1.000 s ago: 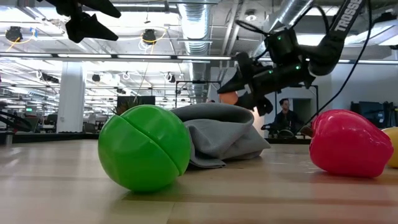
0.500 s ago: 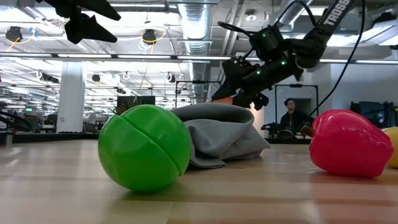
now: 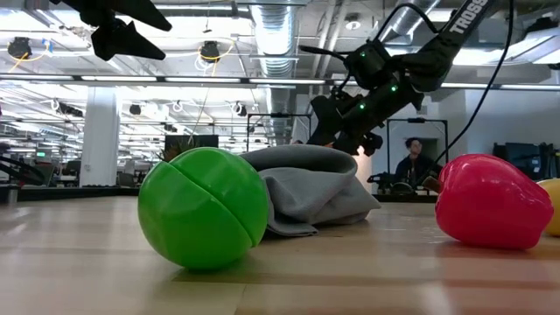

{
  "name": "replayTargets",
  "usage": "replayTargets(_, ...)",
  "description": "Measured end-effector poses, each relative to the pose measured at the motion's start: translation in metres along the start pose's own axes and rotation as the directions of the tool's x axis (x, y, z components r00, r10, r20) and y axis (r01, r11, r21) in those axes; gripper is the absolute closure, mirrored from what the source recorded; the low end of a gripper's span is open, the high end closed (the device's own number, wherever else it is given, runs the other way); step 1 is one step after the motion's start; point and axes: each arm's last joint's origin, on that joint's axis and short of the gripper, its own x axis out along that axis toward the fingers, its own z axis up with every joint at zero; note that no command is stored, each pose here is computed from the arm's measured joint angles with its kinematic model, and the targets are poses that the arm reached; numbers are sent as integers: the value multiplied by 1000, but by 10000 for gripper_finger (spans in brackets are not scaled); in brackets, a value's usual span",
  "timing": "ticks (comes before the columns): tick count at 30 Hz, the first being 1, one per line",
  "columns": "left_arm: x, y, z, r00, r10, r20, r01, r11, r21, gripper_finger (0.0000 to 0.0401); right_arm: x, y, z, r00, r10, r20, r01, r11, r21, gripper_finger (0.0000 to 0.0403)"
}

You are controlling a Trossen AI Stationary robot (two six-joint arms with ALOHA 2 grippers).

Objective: Pick and placing Produce into tupperware
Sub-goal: Put the pink peach into the transparent container

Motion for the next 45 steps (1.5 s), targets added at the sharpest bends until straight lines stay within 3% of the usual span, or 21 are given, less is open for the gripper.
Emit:
replayTargets(21, 0, 0, 0, 1000, 3, 3, -3, 1000, 2, 90, 1, 2, 3, 999, 21, -32, -21, 1000, -8, 136)
replayTargets(31, 0, 0, 0, 1000, 0, 0, 0, 1000, 7, 90, 29, 12, 10, 989, 54, -139, -59, 998, -37, 123)
replayTargets(37, -1, -2, -1, 1000, -15, -5, 15, 1000, 6, 90, 32, 14, 14, 990, 57, -131, -66, 996, -65, 123)
replayTargets(45, -2, -2, -2, 1000, 7, 1, -7, 1000, 15, 90, 31, 10, 16, 980, 126, -153, -137, 989, -62, 122)
